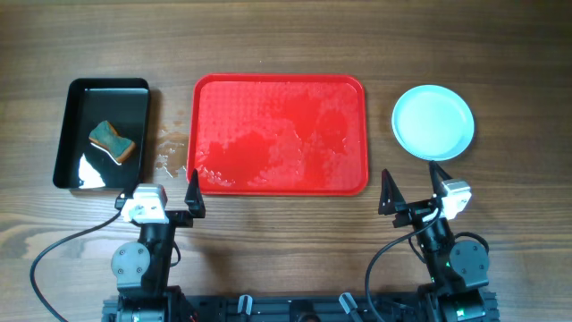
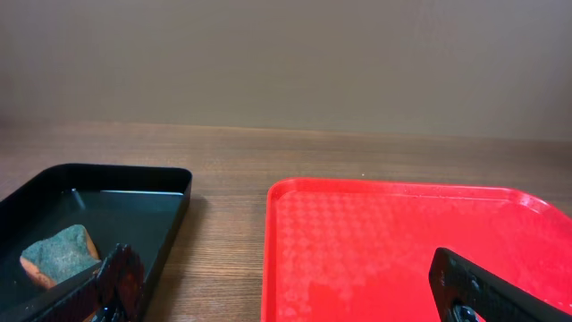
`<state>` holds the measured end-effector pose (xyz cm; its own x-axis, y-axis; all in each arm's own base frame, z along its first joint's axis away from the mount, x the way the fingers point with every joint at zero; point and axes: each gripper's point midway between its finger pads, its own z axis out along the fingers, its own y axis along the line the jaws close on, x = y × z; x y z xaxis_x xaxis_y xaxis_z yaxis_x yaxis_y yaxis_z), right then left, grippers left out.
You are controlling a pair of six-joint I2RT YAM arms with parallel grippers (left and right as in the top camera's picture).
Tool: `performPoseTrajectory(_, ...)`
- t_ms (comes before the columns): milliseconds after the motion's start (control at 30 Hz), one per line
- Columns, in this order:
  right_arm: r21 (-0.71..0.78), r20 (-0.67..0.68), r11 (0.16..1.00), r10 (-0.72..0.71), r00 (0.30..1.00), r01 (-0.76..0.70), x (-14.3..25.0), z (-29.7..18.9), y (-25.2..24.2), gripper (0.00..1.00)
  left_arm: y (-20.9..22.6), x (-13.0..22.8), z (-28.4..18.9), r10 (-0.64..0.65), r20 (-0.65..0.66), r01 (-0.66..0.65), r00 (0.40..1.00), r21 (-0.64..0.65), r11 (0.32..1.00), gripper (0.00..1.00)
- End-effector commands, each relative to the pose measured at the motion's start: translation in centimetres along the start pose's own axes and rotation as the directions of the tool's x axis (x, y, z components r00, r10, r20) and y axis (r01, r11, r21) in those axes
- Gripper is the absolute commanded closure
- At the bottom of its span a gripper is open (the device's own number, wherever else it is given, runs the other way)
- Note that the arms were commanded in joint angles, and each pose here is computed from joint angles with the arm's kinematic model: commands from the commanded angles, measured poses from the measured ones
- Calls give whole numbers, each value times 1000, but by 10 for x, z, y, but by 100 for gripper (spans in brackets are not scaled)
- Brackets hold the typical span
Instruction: Clean dirty plates on tray and stack at the side
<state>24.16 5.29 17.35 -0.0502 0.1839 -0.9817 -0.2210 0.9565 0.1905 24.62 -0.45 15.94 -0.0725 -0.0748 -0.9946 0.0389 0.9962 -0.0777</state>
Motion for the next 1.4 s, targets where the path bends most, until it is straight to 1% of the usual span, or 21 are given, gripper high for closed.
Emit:
performPoseTrajectory(0,25,15,994,-107,994,107,-4,-1,-4,0,3,1,0,19,1,-19,1000,-15,1000,0)
performPoseTrajectory(133,26,10,972,-233,972,233,-3,-1,-4,0,3,1,0,19,1,-19,1000,-15,1000,0)
performPoseTrajectory(233,26,9,965,-261,965,261,-3,-1,-4,0,3,1,0,19,1,-19,1000,-15,1000,0)
performPoseTrajectory(1367,26,10,965,-260,966,260,-3,-1,-4,0,3,1,0,19,1,-19,1000,-15,1000,0)
